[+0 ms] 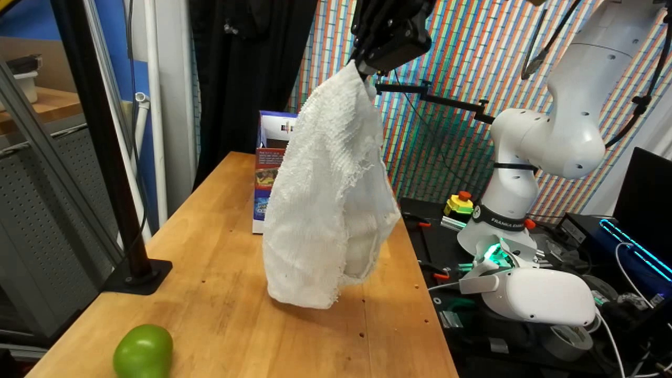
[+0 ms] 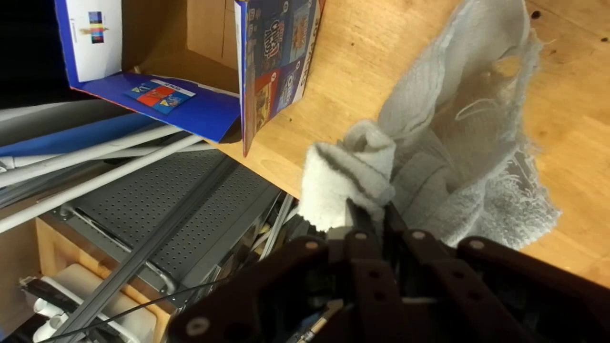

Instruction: Pick up the avocado and wrap it on the cloth, then pick up the cloth and put it in the box

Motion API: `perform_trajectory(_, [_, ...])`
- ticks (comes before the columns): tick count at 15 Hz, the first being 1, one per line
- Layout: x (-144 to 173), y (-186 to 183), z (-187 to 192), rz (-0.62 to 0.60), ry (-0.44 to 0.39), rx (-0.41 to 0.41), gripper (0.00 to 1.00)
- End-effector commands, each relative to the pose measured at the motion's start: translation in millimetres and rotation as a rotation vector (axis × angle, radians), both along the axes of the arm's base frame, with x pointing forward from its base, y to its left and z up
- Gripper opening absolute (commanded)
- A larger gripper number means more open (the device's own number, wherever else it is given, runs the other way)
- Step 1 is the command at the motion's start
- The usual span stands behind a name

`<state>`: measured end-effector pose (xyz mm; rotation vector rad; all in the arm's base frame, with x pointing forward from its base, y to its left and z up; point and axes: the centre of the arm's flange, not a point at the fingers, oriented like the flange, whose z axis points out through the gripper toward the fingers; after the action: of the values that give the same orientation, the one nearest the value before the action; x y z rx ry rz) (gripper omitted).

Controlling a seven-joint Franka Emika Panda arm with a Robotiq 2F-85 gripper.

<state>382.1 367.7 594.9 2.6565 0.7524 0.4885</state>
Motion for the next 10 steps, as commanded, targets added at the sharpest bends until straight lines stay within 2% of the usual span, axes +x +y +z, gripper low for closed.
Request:
perform_trajectory(1, [-28,12,3,0.01,0.004,-0.036,0.08])
perform_trajectory(7, [-78,29,-9,0.065,0.021,-0.093,0.08])
perform_trajectory(10, [-87,35,-8,0.086,0.015,-0.094,0.08])
